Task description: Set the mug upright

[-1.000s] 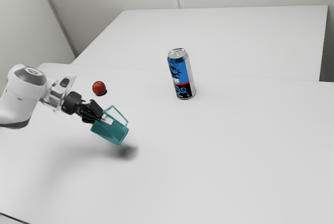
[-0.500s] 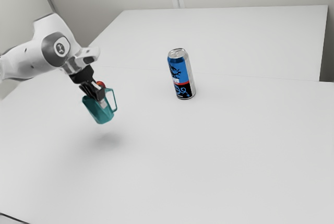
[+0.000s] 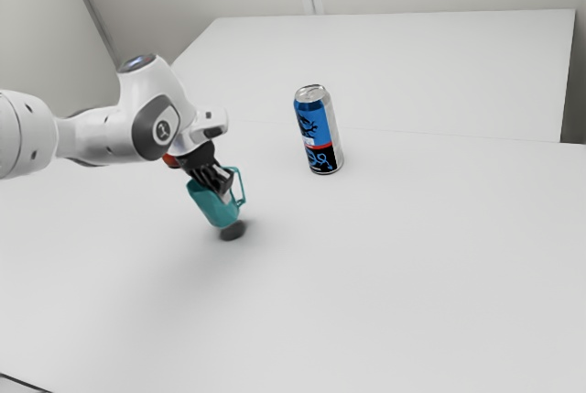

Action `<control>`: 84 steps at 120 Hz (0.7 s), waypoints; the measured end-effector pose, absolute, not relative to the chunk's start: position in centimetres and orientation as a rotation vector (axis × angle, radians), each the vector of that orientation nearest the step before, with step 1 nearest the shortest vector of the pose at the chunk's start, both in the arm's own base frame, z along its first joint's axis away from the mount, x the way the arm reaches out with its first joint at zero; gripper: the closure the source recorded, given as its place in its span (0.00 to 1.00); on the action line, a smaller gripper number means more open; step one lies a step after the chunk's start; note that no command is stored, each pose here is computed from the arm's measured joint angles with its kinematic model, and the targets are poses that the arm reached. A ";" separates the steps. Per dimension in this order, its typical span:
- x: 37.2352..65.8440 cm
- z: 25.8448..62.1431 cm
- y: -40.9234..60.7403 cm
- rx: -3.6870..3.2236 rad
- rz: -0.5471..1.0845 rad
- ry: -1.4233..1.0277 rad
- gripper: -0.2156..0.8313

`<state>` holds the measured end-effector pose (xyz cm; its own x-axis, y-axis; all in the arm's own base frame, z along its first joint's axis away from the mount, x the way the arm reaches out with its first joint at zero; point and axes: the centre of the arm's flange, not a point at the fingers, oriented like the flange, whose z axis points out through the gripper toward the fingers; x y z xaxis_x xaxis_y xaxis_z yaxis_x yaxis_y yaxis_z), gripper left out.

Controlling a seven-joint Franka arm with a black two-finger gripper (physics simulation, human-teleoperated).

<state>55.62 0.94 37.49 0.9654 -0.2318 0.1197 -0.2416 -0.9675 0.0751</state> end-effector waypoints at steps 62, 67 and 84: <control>56.7 34.6 2.4 3.041 0.158 -0.148 0.65; 56.7 34.7 2.4 3.041 0.162 -0.141 0.57; 56.6 36.0 2.4 3.041 0.187 -0.122 0.39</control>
<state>56.60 2.36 35.96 0.9893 -0.0738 0.1257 -0.0851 -0.9926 0.0870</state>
